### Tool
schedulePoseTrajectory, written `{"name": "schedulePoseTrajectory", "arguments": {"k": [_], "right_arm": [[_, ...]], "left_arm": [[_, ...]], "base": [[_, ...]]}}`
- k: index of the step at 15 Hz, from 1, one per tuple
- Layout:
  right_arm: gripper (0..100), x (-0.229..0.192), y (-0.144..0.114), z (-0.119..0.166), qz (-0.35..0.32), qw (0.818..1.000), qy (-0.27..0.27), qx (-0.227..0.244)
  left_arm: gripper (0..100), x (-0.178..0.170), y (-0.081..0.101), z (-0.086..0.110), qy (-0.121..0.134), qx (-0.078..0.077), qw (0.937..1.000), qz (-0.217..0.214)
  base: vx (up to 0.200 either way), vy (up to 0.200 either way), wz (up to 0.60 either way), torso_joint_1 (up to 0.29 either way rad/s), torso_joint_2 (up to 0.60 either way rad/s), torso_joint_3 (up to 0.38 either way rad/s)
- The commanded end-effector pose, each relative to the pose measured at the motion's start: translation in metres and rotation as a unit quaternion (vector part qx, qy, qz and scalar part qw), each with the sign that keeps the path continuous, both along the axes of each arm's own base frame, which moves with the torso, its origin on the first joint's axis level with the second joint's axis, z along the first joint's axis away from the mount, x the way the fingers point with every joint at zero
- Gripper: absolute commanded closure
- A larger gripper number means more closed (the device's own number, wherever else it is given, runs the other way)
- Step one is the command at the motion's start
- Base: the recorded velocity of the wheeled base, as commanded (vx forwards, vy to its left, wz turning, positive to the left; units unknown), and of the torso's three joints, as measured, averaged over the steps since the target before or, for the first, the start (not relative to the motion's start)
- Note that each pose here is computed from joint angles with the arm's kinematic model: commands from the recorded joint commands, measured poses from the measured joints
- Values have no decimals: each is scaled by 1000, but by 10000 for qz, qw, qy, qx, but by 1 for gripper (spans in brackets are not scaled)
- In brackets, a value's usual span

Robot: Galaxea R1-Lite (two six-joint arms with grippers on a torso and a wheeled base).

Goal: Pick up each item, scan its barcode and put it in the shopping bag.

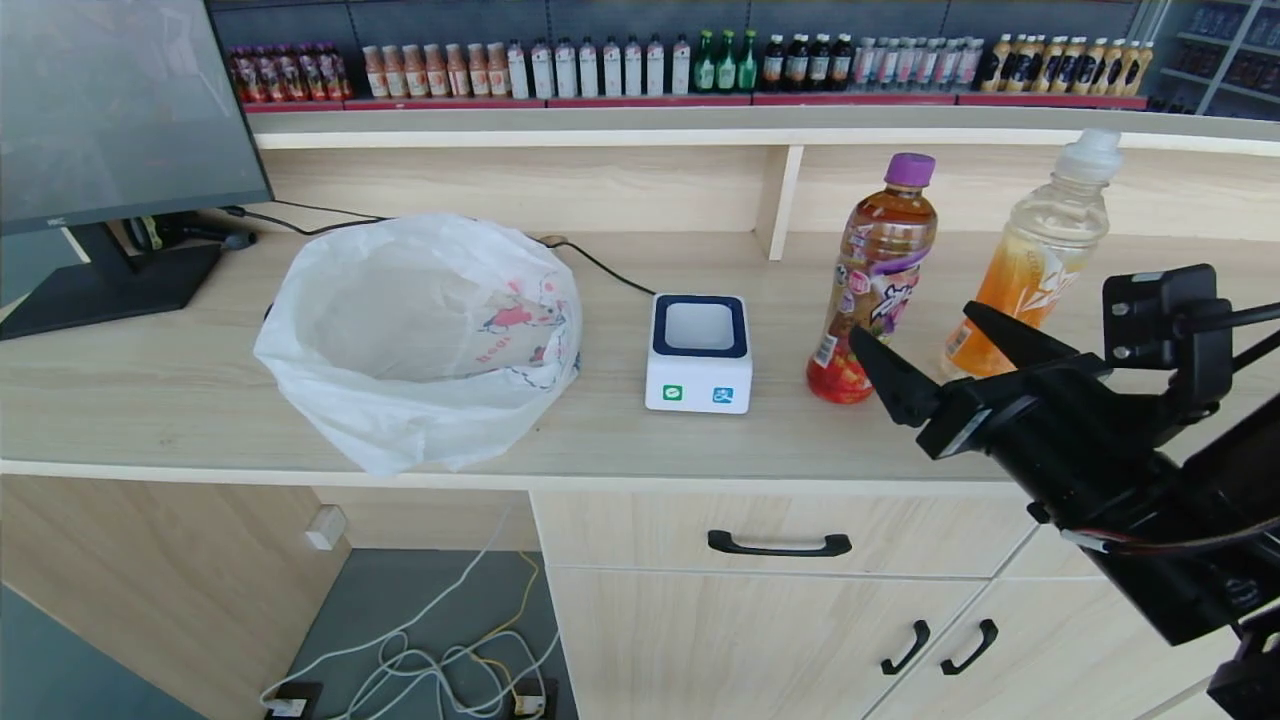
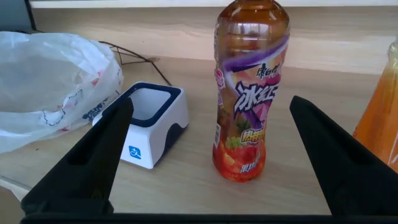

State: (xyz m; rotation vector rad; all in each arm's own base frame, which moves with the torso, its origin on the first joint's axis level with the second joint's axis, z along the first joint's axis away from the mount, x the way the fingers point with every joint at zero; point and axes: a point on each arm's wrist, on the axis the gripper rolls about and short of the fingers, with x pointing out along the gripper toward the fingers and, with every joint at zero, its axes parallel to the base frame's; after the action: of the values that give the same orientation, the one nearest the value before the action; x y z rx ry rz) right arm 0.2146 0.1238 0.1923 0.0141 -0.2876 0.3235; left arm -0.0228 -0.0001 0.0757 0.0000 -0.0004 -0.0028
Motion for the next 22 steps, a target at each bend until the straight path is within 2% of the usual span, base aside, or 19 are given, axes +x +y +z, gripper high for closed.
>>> {"name": "schedulePoseTrajectory", "arguments": {"k": [1, 4, 9, 14, 20, 22], "right_arm": [[0, 5, 3, -7, -3, 9999, 107, -72], [0, 13, 8, -19, 3, 9996, 223, -151], [0, 32, 16, -17, -89, 9999, 116, -79], [0, 49, 25, -14, -704, 9974, 84, 137], [0, 64, 21, -13, -1031, 9946, 24, 146], [0, 70, 10, -13, -1203, 9926, 21, 155]], "left_arm": [[0, 0, 0, 0, -6, 0, 10000, -2], [0, 0, 0, 0, -6, 0, 10000, -2], [0, 0, 0, 0, -6, 0, 10000, -2], [0, 0, 0, 0, 2, 0, 10000, -2], [0, 0, 0, 0, -6, 0, 10000, -2], [0, 0, 0, 0, 2, 0, 10000, -2]], "base": [[0, 0, 0, 0, 0, 0], [0, 0, 0, 0, 0, 0], [0, 0, 0, 0, 0, 0], [0, 0, 0, 0, 0, 0], [0, 0, 0, 0, 0, 0], [0, 0, 0, 0, 0, 0]]}}
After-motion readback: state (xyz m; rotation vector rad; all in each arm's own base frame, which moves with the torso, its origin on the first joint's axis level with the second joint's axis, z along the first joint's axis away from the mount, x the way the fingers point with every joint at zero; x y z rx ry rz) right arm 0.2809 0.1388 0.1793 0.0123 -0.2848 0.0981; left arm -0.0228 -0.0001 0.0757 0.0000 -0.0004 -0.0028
